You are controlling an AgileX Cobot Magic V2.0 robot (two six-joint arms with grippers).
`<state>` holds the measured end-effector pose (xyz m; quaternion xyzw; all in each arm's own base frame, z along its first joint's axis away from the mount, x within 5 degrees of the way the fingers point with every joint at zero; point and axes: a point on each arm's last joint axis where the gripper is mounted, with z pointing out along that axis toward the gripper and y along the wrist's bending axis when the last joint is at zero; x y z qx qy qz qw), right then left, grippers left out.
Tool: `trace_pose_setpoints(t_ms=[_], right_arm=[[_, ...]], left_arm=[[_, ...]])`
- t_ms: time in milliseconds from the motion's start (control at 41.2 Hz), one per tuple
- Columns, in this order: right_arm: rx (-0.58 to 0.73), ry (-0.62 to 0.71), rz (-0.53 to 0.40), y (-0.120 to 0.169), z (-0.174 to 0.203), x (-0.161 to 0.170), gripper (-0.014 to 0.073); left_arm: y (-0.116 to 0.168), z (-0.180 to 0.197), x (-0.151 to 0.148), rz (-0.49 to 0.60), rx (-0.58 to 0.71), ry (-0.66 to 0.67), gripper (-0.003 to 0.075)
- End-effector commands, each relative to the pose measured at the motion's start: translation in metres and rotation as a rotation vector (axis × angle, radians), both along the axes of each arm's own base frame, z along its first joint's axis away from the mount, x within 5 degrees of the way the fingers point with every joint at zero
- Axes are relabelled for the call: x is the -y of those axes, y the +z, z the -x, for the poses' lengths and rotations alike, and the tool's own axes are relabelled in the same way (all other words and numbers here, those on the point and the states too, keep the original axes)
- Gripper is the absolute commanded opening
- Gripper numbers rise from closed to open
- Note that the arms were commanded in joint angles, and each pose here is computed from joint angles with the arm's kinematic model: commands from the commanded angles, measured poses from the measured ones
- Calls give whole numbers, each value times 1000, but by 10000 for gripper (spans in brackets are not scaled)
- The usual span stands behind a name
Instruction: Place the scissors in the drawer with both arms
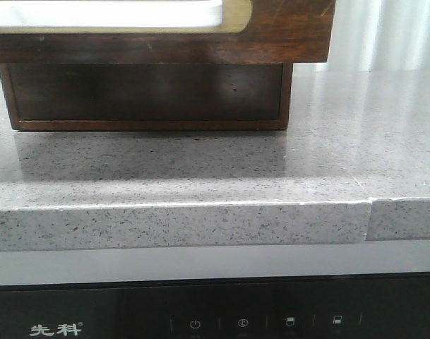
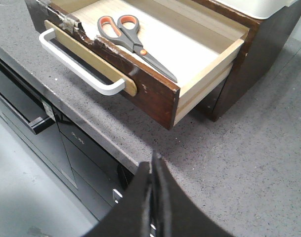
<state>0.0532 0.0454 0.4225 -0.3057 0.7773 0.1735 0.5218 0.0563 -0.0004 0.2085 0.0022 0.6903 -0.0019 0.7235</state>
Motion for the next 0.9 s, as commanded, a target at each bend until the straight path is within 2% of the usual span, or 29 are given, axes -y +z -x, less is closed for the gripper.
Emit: trace_pose_setpoints(t_ms=[0,801,874], right_arm=[[74,-8,-58,12,-1,0,-116],[75,-9,-59,11,-1,0,-116],[92,-50,-57,4,-1,4,-116]], left_arm=[[1,1,0,19,89,3,-20],[1,1,0,19,87,3,-20],[1,1,0,19,87,3,-20]])
